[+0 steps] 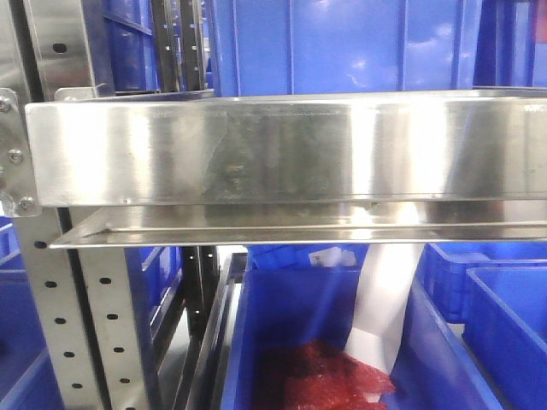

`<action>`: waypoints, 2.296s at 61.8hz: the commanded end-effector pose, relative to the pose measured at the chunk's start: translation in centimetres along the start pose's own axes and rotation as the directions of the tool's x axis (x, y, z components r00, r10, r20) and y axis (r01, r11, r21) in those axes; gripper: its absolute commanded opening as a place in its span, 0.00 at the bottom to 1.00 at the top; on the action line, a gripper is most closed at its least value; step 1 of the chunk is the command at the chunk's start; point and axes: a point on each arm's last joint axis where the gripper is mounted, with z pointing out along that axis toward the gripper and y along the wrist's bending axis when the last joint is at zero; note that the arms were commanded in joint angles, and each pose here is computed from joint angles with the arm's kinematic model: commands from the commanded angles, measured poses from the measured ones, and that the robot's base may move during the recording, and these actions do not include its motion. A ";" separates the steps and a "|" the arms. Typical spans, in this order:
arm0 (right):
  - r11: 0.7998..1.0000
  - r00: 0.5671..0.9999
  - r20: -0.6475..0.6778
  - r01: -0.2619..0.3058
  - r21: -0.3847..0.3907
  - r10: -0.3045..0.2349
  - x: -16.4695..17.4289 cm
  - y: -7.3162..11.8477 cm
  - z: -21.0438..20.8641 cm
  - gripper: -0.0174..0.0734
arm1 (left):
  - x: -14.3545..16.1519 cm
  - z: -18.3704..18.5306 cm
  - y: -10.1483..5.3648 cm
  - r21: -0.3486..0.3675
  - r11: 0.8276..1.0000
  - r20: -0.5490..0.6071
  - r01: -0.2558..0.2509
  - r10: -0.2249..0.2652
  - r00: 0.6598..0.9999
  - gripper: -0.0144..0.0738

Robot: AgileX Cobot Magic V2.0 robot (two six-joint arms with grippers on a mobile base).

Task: Grab orange capacitor from left shelf to right conveyor
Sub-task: 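Retract the right arm holding the capacitor away from the shelf, then turn the base away from the shelf while holding the capacitor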

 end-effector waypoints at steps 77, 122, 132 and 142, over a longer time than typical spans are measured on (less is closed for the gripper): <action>0.998 0.957 0.288 -0.043 0.049 0.028 -0.7 -0.3 -17.5 0.30 | -1.0 -0.2 0.0 0.005 1.000 0.105 0.003 -0.004 0.994 0.02; 0.998 0.957 0.289 -0.043 0.049 0.027 -0.8 -0.3 -17.5 0.30 | -1.0 -0.2 0.0 0.006 1.000 0.105 0.003 -0.004 0.994 0.02; 0.998 0.957 0.289 -0.043 0.049 0.027 -0.8 -0.3 -17.5 0.30 | -1.0 -0.2 0.0 0.006 1.000 0.105 0.003 -0.004 0.994 0.02; 0.998 0.957 0.289 -0.043 0.049 0.027 -0.8 -0.3 -17.5 0.30 | -1.0 -0.2 0.0 0.006 1.000 0.105 0.003 -0.004 0.994 0.02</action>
